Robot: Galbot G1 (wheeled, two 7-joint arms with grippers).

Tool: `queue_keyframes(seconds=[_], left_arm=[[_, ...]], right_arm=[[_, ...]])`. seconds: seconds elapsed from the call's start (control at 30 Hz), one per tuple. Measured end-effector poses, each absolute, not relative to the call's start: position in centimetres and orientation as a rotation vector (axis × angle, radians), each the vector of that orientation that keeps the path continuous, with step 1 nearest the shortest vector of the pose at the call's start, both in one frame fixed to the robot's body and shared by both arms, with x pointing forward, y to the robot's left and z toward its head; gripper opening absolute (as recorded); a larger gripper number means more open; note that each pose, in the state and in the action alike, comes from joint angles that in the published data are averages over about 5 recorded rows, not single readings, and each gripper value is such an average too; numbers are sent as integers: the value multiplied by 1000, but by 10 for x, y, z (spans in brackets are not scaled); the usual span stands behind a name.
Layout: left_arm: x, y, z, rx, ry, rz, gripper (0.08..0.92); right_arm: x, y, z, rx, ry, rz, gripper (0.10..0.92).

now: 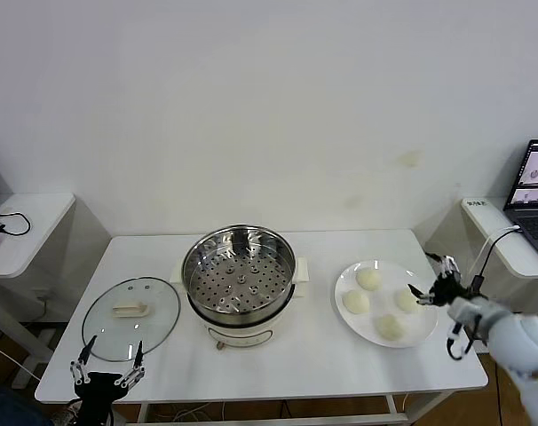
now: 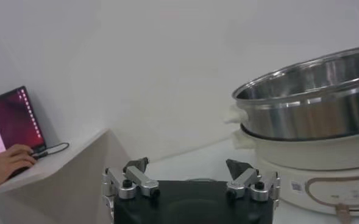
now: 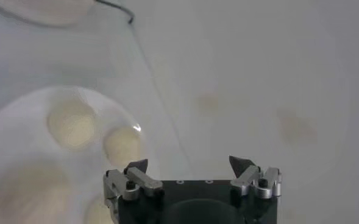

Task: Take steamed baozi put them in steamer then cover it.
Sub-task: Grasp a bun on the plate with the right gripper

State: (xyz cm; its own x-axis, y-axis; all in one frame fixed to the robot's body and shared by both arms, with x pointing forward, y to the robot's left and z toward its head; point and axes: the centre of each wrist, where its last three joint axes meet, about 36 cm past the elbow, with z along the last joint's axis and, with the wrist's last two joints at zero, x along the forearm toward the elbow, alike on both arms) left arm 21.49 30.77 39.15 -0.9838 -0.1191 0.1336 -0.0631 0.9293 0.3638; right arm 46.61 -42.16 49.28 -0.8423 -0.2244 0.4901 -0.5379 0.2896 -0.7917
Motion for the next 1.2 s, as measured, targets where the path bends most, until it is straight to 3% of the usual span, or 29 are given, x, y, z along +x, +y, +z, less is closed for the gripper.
queue_keyframes(seconds=[0.57, 1.2], left_arm=[[219, 322, 398, 173, -2936, -618, 823], [220, 336, 408, 212, -2938, -679, 823]], right_arm=[[598, -402, 520, 1110, -1733, 1579, 823], [671, -363, 478, 1185, -1473, 1597, 823]])
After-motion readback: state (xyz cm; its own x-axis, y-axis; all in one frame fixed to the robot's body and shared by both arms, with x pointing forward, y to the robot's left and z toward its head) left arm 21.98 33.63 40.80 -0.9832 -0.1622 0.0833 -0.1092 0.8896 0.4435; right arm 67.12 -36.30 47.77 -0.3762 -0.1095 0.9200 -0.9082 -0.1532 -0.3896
